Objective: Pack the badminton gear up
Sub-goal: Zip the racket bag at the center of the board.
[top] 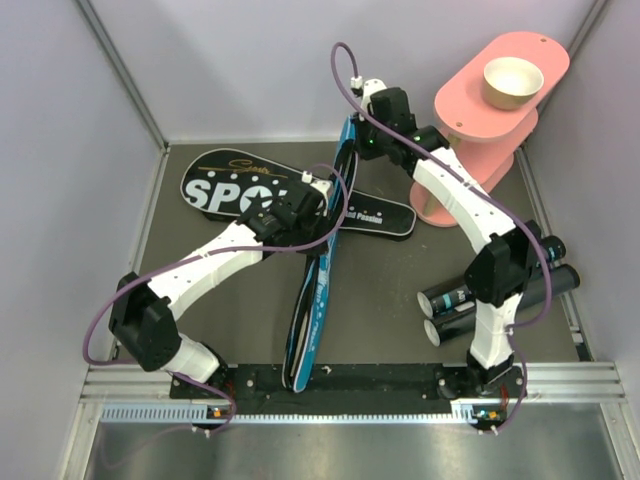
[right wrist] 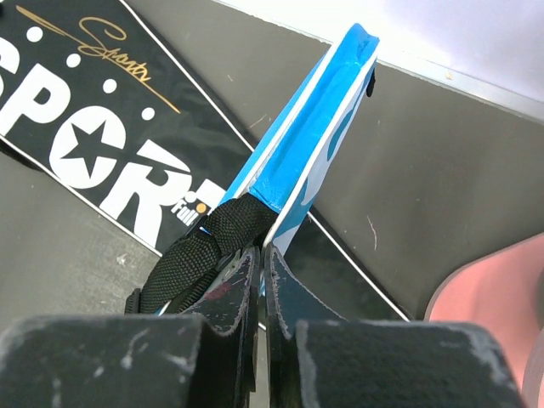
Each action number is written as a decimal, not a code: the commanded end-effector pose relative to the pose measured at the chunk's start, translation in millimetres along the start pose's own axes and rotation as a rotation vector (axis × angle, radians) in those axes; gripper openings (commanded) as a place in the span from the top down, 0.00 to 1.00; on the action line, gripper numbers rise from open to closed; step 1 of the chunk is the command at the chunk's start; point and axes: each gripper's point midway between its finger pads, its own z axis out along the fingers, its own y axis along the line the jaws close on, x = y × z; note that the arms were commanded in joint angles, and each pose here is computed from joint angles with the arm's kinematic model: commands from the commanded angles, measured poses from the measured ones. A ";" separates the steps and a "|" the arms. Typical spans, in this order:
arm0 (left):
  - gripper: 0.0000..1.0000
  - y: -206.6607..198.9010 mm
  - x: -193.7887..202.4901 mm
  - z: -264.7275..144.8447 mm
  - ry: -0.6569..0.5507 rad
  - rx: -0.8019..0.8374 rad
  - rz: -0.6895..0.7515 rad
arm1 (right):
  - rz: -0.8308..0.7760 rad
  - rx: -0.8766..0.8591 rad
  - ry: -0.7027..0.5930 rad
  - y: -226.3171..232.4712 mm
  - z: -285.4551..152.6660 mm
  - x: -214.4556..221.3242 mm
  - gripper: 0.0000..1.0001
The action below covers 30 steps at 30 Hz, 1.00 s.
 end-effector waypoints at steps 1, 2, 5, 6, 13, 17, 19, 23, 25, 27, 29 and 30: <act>1.00 -10.4 -14.8 -7.2 -0.032 0.020 -0.028 | -0.015 -0.001 -0.033 13.9 -25.9 -12.8 1.00; 1.00 -10.1 -14.4 -6.2 -0.029 0.019 -0.034 | 0.008 -0.039 -0.028 21.7 -29.3 -10.4 1.00; 1.00 -8.3 -15.3 -7.1 -0.029 0.013 -0.039 | 0.076 -0.112 -0.036 34.8 -44.8 -4.7 1.00; 1.00 -7.6 -14.8 -7.0 -0.029 0.013 -0.028 | 0.090 -0.132 -0.035 37.8 -51.2 2.2 1.00; 1.00 -14.5 -1.7 -13.0 -0.039 0.107 0.046 | 0.327 -0.457 -0.085 54.7 -87.0 -5.0 1.00; 1.00 -10.0 8.2 -10.7 -0.019 0.111 0.040 | 0.350 -0.537 -0.078 68.4 -100.1 -2.2 1.00; 1.00 -11.8 5.8 -12.5 -0.031 0.122 0.036 | 0.361 -0.468 -0.074 58.1 -95.7 6.8 1.00; 1.00 -16.4 5.0 -14.0 -0.029 0.145 0.034 | 0.302 -0.298 -0.087 30.4 -98.4 15.3 1.00; 1.00 -17.3 5.6 -14.5 -0.026 0.148 0.037 | 0.291 -0.243 -0.114 20.7 -101.7 11.9 0.91; 1.00 -17.3 8.1 -14.0 -0.018 0.151 0.036 | 0.218 -0.199 -0.145 19.3 -106.2 9.6 0.85; 1.00 -16.8 10.2 -12.9 -0.011 0.152 0.029 | 0.093 -0.073 -0.175 3.8 -101.1 9.3 0.78; 1.00 -17.8 10.9 -12.8 -0.009 0.156 0.027 | 0.052 -0.050 -0.167 3.3 -95.3 12.4 0.72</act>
